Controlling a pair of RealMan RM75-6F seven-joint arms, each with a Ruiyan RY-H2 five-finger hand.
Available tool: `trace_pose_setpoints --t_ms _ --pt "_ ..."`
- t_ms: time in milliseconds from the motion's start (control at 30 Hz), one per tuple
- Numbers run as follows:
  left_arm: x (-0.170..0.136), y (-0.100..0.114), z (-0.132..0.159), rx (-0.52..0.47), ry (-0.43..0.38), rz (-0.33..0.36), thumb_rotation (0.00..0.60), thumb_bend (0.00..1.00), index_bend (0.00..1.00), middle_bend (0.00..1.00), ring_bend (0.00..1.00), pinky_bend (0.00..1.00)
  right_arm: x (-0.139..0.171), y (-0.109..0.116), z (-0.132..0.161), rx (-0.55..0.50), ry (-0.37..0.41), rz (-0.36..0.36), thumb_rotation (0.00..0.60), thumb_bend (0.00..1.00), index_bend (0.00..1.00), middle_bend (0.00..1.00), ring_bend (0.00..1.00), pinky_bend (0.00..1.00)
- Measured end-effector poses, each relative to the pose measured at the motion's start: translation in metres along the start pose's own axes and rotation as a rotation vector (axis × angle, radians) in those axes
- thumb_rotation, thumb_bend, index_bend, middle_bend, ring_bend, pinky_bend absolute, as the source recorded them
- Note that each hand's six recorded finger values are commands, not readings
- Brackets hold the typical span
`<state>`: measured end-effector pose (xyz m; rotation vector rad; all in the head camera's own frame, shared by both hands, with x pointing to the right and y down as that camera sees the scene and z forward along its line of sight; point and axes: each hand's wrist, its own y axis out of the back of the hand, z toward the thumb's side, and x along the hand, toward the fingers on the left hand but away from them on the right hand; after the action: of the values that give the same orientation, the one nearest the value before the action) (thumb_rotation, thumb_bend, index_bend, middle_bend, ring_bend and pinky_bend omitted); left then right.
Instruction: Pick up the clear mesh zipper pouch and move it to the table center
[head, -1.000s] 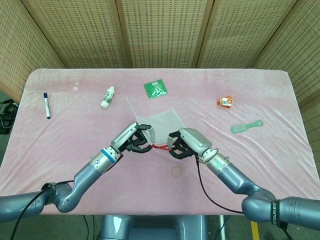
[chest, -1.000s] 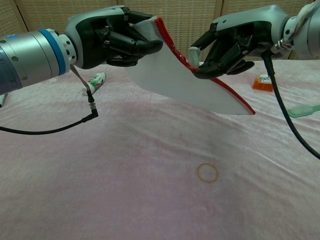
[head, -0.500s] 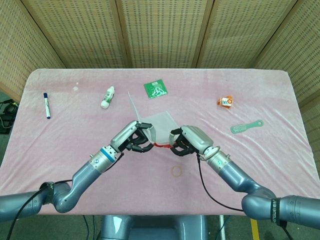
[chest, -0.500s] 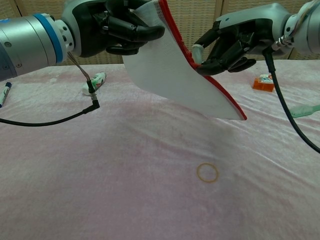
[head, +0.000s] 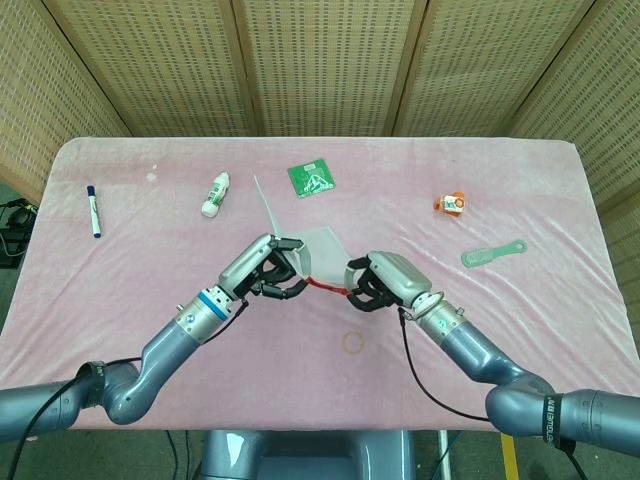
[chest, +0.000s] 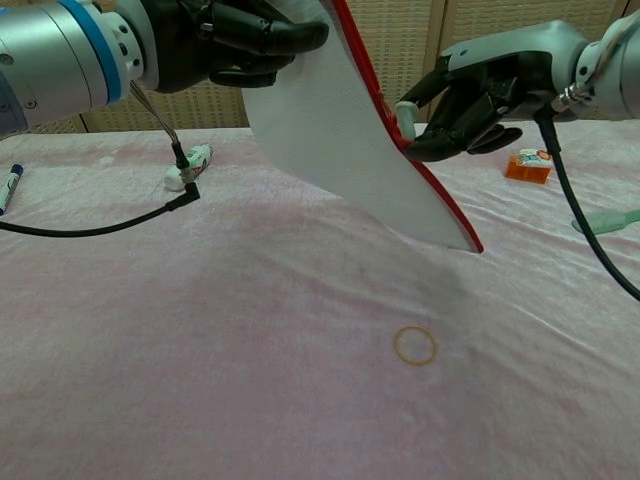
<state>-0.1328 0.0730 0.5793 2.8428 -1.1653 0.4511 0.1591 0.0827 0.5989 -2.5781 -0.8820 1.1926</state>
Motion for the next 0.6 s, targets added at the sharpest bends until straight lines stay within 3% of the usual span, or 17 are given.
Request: trace_pose_setpoints --t_ms 600 --pt "-0.001 0.029 0.025 0.004 -0.029 0.064 0.6 0.71 0.87 1.0 0.83 1.0 0.006 -0.009 -0.039 0.01 -0.1 0.034 0.6 0.8 0.8 0.99 0.96 1.0"
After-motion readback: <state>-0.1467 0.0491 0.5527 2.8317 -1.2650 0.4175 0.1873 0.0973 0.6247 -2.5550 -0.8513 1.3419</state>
